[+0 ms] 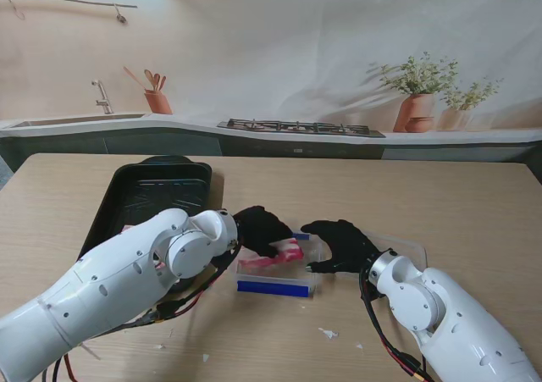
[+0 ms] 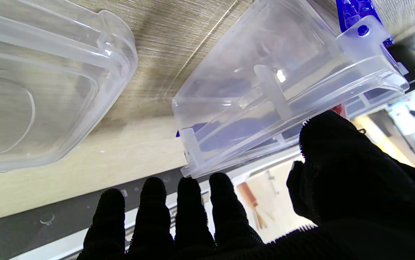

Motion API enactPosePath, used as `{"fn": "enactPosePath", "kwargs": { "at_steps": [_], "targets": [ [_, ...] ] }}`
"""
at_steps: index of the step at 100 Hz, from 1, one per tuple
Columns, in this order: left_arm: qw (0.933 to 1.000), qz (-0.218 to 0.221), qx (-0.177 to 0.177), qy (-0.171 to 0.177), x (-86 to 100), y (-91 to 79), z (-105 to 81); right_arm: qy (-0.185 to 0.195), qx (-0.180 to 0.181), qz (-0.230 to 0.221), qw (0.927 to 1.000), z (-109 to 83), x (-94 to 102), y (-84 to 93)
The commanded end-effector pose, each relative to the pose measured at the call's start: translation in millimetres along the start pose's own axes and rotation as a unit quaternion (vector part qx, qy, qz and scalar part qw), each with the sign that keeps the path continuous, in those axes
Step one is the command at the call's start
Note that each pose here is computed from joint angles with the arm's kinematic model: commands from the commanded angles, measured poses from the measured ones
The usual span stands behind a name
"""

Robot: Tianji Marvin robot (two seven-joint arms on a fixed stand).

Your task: Separate the bacon slices onto the tray

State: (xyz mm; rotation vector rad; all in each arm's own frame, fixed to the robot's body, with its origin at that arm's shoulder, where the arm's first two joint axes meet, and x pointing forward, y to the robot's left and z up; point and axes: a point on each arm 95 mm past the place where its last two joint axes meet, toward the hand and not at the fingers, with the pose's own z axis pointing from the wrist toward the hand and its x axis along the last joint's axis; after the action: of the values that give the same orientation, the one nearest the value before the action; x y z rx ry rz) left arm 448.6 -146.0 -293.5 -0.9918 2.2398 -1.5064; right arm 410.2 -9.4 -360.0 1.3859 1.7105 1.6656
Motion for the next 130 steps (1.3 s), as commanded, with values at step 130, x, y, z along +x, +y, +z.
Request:
{"fn": "enactPosePath", "kwargs": {
  "at_steps": [130],
  "targets": [
    [0.9775,0.162,-0.024,-0.134,-129.6,-53.4,-126.7,0.004,0.016,-0.002,0.9999,4.1,7.7,-5.6]
  ]
}}
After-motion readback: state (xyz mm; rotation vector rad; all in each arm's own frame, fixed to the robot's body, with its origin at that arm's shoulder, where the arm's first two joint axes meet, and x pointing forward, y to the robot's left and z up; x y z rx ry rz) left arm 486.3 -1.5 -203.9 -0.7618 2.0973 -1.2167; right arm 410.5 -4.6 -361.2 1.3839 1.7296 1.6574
